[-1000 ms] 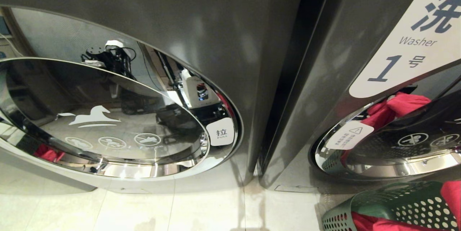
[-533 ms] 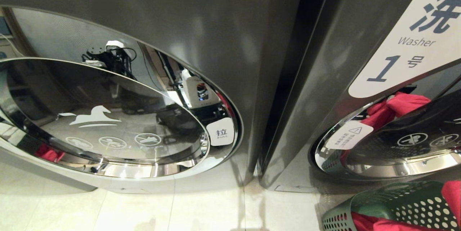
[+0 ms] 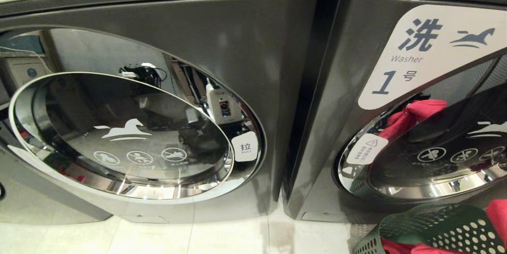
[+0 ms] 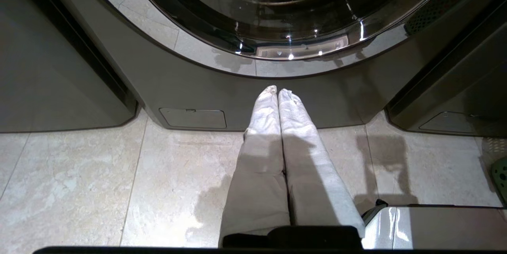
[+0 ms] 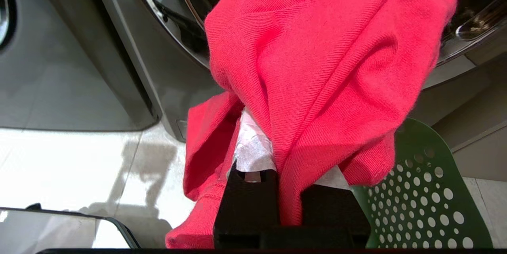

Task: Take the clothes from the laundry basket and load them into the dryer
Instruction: Take the clothes out of the basket, then put the clothes in the dryer

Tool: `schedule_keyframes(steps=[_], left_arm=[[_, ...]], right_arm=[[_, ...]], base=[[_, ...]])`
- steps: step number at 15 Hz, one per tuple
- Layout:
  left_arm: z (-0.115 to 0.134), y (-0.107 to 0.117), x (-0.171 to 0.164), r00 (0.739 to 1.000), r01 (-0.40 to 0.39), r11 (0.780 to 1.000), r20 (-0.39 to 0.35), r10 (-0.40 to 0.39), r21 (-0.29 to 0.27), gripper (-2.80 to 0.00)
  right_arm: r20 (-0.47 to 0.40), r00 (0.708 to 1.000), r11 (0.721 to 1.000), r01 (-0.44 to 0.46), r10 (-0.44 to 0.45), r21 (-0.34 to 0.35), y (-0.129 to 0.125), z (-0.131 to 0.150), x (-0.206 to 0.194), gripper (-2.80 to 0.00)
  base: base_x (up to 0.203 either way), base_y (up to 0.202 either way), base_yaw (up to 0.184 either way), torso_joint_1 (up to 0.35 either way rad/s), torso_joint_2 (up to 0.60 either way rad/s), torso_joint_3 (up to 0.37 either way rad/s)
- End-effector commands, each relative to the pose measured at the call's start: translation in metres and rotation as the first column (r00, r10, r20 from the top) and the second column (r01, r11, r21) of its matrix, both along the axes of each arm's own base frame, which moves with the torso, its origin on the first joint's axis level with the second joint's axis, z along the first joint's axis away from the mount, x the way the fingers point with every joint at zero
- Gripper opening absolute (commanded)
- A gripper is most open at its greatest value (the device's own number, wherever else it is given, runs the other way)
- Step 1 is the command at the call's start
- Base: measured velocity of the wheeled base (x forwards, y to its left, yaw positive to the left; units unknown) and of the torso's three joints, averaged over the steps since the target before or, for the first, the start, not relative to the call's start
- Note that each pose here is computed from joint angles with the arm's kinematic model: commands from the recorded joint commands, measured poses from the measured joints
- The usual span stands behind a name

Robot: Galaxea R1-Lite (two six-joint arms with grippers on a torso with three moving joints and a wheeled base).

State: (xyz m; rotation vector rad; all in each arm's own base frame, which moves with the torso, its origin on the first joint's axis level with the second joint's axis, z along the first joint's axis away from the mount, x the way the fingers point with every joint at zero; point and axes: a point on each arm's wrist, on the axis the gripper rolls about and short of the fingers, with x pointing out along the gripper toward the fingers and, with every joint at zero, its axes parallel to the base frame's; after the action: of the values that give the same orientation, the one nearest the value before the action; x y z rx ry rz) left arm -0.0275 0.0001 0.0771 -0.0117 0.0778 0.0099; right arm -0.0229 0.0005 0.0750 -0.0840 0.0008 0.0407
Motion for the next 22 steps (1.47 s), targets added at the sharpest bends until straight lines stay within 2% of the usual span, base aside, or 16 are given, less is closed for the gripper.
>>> schedule_keyframes(steps=[1,14,22], left_arm=[[-0.0001,0.0000,0.0000,1.000,-0.001,1.000,0.000,0.001,0.000,-2.80],[-0.0001,0.0000,0.0000,1.000,-0.001,1.000,0.000,0.001,0.001,-2.80],[-0.0001,0.0000,0.0000,1.000,-0.001,1.000,0.000,0.001,0.000,-2.80]], right_arm=[[-0.003,1.000,1.000,-0.001,0.001,0.000,0.0000,0.0000,0.0002,-2.80],[-0.001,1.000,1.000,-0.001,0.001,0.003,0.0000,0.0002,0.0001,-2.80],[-0.001,1.000,1.000,-0.002,0.002,0.003,0.0000,0.0002,0.0001,-2.80]], base=[[0.000,0.000,0.000,-0.001,0.00,0.208],[0.000,0.000,0.000,0.001,0.00,0.201],[0.000,0.000,0.000,0.002,0.00,0.028]])
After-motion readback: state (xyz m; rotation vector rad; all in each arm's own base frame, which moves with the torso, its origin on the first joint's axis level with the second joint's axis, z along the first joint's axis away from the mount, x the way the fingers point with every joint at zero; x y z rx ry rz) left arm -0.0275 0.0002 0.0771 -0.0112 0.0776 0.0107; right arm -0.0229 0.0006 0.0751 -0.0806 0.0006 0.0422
